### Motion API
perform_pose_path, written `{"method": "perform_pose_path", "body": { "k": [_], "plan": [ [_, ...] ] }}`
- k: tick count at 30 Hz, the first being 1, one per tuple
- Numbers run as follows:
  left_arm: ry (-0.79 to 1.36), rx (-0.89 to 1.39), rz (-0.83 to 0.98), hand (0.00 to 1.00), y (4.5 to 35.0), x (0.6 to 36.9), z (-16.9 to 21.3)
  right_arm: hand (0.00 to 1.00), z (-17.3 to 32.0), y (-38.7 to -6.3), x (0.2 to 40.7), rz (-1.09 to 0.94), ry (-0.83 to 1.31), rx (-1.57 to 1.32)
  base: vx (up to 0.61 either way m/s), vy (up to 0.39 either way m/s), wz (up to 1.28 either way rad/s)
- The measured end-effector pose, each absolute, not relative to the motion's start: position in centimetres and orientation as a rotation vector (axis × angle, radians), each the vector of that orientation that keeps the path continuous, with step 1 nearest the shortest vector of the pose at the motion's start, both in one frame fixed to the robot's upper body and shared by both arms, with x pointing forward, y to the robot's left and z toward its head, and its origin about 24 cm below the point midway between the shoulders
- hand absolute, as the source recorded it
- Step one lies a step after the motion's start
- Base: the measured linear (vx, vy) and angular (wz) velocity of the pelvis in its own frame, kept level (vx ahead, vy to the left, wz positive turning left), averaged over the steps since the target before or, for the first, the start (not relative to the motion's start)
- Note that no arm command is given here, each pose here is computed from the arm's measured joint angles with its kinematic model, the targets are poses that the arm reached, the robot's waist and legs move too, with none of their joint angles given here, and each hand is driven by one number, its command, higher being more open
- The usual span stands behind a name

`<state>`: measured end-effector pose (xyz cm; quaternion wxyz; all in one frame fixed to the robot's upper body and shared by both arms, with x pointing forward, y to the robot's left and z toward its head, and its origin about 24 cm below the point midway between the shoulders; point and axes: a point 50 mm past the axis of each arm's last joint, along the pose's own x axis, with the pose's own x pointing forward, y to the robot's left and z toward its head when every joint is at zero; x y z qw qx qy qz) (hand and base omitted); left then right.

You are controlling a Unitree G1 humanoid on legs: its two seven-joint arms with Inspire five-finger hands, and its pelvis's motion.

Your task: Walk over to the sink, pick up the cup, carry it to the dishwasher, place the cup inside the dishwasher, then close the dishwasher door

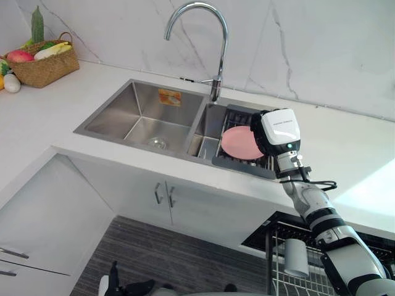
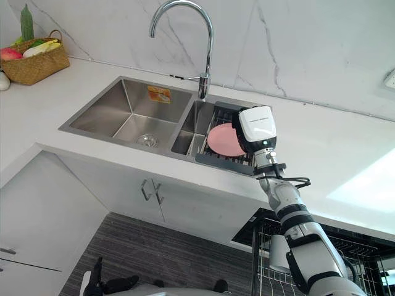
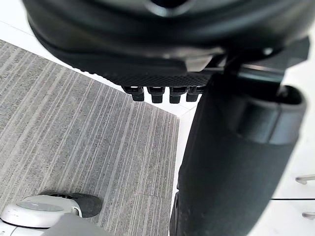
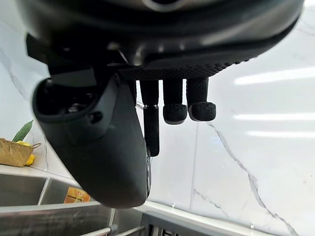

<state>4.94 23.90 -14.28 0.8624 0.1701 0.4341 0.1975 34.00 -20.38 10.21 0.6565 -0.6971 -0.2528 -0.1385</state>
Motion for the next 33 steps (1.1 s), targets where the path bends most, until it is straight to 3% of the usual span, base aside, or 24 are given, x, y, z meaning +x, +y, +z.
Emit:
{"method": "perform_pose_path", "body": {
  "k": [5,6,15,16,22,27,33],
  "plan": [
    [0.895,0.357,0.420,1.00,23.9,4.6,-14.2,0.00,10.8,-21.2,34.0,-0.383,-0.552,-1.500,-0.01,0.004,0.01],
    [0.887,0.358,0.426,1.00,23.9,4.6,-14.1,1.00,11.0,-21.5,34.1,-0.400,-0.535,-1.469,0.00,0.000,0.00],
    [0.861,0.347,0.428,1.00,23.5,4.8,-14.1,1.00,12.5,-22.8,33.8,-0.428,-0.453,-1.185,0.00,0.000,-0.01],
    [0.830,0.341,0.454,1.00,23.9,5.4,-13.8,1.00,12.0,-21.3,31.5,-0.318,-0.527,-1.106,0.00,0.000,0.00],
    [0.828,0.339,0.453,1.00,23.8,5.5,-13.8,1.00,11.8,-21.5,30.9,-0.315,-0.514,-1.082,0.00,0.000,0.00],
    [0.849,0.282,0.446,1.00,23.9,5.5,-14.0,1.00,10.1,-22.1,28.7,-0.199,-0.350,-0.791,-0.01,0.007,0.00],
    [0.897,0.215,0.404,1.00,23.8,5.4,-14.3,1.00,8.9,-22.7,26.8,0.012,-0.212,-0.787,-0.06,0.027,0.14]
  ]
}}
